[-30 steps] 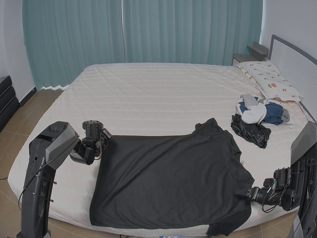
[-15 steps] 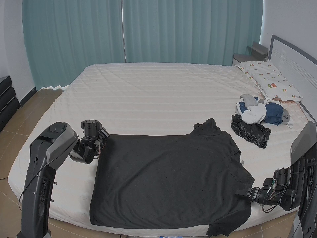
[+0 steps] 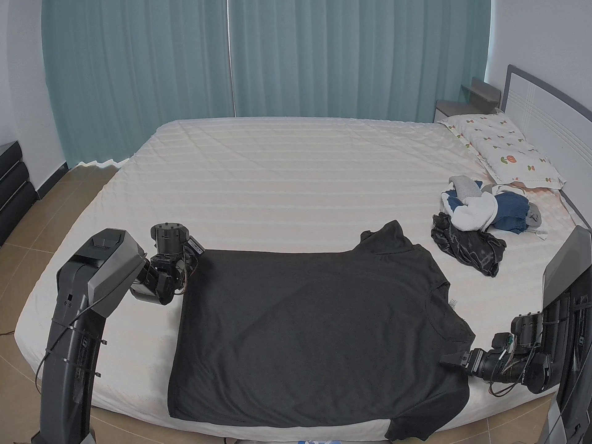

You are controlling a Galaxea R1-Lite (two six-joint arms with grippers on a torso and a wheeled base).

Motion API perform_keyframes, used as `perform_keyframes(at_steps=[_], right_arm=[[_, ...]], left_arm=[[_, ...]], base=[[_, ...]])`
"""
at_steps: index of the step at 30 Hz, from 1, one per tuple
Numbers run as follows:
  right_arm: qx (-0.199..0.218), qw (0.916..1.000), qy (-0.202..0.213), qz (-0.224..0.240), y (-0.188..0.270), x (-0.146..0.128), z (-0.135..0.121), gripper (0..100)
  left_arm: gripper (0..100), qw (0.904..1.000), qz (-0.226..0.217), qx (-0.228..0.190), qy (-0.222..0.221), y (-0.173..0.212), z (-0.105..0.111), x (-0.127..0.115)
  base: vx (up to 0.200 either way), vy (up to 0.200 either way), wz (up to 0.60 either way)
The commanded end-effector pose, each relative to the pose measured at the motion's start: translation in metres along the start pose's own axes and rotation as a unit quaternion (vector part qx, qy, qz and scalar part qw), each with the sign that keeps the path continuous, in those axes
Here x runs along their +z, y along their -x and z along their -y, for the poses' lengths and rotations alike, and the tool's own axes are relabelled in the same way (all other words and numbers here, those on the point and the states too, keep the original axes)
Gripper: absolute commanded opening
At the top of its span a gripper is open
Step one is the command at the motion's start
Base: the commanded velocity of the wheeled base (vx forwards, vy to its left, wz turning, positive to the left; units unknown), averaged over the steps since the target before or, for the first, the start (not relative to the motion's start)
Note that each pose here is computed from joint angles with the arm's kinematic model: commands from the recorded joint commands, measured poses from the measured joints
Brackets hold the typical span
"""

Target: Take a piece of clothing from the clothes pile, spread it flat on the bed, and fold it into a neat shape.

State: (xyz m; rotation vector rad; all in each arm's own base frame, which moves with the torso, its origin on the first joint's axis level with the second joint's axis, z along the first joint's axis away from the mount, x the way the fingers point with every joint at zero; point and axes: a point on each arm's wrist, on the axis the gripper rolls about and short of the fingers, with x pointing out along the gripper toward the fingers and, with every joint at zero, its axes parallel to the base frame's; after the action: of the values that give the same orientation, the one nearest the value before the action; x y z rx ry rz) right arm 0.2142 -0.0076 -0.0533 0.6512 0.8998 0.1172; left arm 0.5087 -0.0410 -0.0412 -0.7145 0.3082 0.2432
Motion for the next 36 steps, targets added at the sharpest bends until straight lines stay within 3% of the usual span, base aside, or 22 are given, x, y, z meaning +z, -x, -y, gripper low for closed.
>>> perform_keyframes(at_steps=[1, 9, 14, 18, 21, 30, 36], right_arm=[[0.002, 1.0000, 0.002, 0.004, 0.000, 0.001, 0.000, 100], [0.002, 1.0000, 0.002, 0.003, 0.000, 0.001, 0.000, 100], [0.002, 1.0000, 0.002, 0.003, 0.000, 0.000, 0.000, 100], [0.005, 1.0000, -0.004, 0.002, 0.001, 0.000, -0.001, 100], [0.006, 0.9999, -0.011, 0.003, 0.001, 0.001, -0.001, 100], [0.006, 0.9999, -0.011, 0.003, 0.001, 0.001, -0.001, 100], [0.006, 0.9999, -0.012, 0.002, 0.002, 0.000, -0.001, 100]], left_arm=[[100, 1.0000, 0.000, -0.001, 0.000, 0.000, 0.001, 0.000], [100, 1.0000, -0.001, 0.006, 0.004, 0.007, -0.001, 0.002], [100, 0.9993, -0.005, -0.003, 0.038, 0.055, 0.014, 0.029], [100, 0.9978, -0.038, -0.032, 0.043, 0.091, 0.020, 0.037], [100, 0.9976, -0.046, -0.031, 0.042, 0.108, 0.021, 0.040], [100, 0.9906, -0.128, 0.005, 0.049, 0.176, -0.011, 0.018], [100, 0.9855, -0.163, 0.004, 0.049, 0.214, -0.020, -0.005]], base=[[0.000, 0.000, 0.00], [0.000, 0.000, 0.00], [0.000, 0.000, 0.00], [0.000, 0.000, 0.00], [0.000, 0.000, 0.00], [0.000, 0.000, 0.00], [-0.200, 0.000, 0.00]])
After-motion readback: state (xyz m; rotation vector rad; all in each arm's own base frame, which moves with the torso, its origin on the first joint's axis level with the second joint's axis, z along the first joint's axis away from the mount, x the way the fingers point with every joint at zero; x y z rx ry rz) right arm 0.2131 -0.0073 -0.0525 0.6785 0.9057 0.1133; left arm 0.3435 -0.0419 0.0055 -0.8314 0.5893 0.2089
